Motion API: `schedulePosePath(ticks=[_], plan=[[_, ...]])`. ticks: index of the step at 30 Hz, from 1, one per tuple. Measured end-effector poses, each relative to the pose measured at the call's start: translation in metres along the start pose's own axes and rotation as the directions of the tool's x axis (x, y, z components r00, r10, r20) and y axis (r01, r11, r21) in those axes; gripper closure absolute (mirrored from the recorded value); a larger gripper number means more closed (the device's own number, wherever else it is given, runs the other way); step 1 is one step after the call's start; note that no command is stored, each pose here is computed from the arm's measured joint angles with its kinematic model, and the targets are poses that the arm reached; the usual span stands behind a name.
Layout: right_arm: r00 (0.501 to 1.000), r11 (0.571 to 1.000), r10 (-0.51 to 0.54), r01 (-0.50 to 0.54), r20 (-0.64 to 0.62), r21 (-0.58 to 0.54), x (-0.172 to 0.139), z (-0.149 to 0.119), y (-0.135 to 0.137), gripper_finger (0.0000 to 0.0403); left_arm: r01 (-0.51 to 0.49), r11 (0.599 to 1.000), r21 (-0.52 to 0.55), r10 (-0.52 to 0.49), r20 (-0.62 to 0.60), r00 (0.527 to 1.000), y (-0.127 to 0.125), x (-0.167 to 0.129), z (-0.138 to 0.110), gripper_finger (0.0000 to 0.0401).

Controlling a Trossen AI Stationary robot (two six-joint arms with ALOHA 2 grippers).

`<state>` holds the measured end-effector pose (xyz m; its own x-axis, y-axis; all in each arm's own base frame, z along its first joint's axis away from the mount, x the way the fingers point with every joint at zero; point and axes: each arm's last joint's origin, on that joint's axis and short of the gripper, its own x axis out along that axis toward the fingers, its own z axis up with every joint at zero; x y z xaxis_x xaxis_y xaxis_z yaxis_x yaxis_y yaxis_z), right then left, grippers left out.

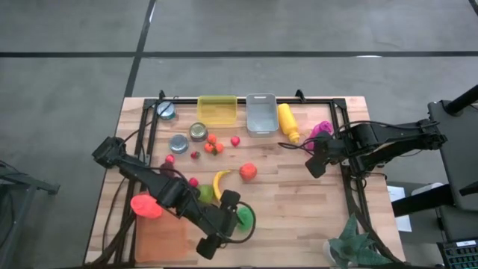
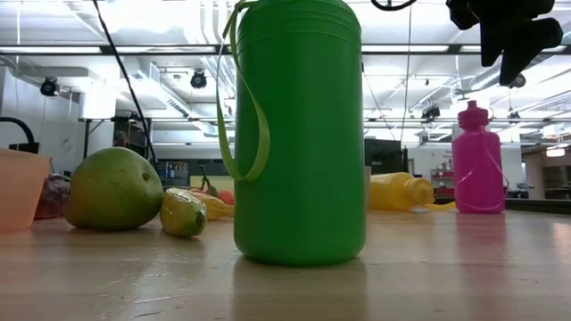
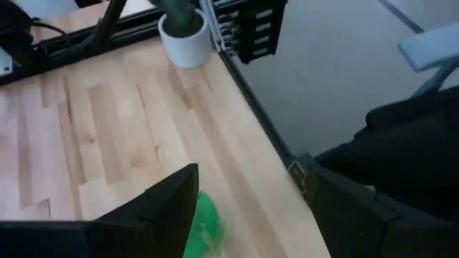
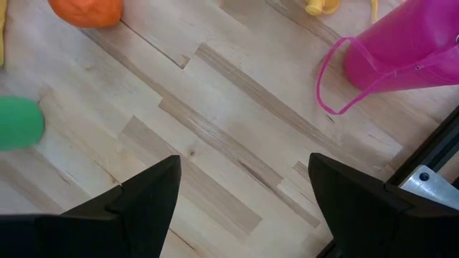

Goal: Pick & Place Food Item
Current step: Put the green tumbler into the orange bin

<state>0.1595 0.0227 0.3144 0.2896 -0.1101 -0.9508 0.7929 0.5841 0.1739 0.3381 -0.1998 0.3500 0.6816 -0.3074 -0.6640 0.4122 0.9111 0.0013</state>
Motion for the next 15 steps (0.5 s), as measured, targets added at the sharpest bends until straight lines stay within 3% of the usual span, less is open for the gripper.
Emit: schedulePosePath(ticks=[9,15], plan=[[1.0,1.0,0.0,0.0,0.0,0.0,0.0,0.0,0.0,0.0099,-0.088,0.99,-0.107,0.088,-0.007,0.996,0.017,0.002,-0.001,0.0144],[1.0,1.0,0.0,0.0,0.0,0.0,0.0,0.0,0.0,0.0099,-0.118,0.979,-0.164,0.11,-0.057,0.992,0.027,0.018,-0.017,0.0144]])
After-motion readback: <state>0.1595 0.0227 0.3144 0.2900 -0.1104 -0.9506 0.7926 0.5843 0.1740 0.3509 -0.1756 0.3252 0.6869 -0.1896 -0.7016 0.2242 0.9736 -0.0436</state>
